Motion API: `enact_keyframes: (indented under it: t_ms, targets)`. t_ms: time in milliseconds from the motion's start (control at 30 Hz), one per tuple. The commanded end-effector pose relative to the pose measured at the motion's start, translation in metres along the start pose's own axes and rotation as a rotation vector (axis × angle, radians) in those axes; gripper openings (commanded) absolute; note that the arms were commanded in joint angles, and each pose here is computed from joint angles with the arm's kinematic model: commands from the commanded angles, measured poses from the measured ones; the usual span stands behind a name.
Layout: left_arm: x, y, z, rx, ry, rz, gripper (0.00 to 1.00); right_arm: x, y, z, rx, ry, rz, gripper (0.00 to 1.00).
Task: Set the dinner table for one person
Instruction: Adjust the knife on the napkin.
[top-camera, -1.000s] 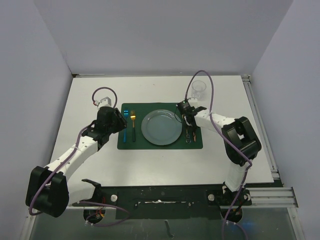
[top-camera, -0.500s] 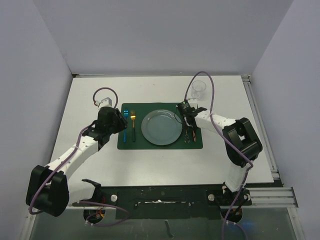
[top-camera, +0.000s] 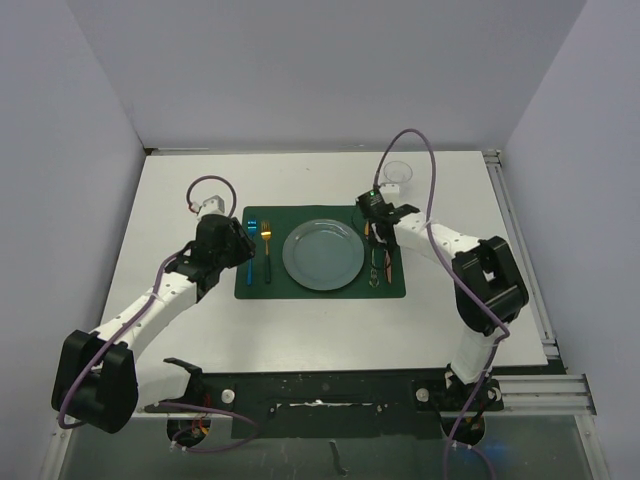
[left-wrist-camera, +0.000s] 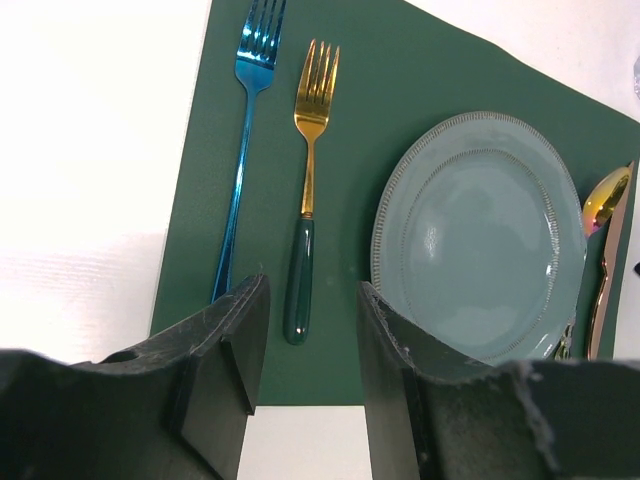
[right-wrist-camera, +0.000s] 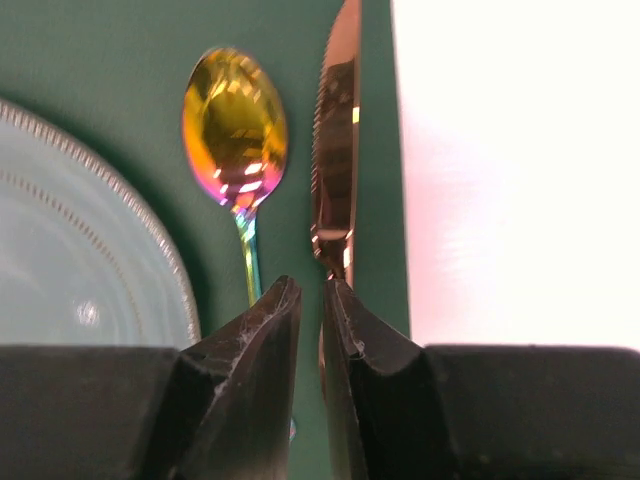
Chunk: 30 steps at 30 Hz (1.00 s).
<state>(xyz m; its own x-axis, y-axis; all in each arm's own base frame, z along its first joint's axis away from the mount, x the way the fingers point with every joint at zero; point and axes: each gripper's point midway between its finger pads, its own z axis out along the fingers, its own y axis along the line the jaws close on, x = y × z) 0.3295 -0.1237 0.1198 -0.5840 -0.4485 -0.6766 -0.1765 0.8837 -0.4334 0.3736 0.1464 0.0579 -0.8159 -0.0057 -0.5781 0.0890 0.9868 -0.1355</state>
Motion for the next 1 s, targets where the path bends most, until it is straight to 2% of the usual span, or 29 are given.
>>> enact_keyframes:
  t_ms: [0,100,233,533,967]
  targets:
    - [-0.018,-0.018,-0.003,0.057,-0.06,-0.005,0.37,-0.053,-0.033,-0.01,0.037,-0.114,0.099,0.18]
    - [-0.02,-0.019,-0.004,0.06,-0.066,-0.002,0.37,-0.066,-0.047,-0.01,0.007,-0.126,0.14,0.29]
    - [-0.022,-0.023,-0.004,0.066,-0.069,0.003,0.37,-0.067,-0.056,-0.008,0.0,-0.108,0.136,0.36]
    - [-0.015,-0.023,0.0,0.07,-0.051,0.007,0.37,-0.019,-0.031,-0.008,-0.155,-0.031,0.163,0.36]
    - [-0.013,-0.021,0.001,0.068,-0.048,0.006,0.37,0.011,-0.006,-0.018,-0.163,0.02,0.074,0.35]
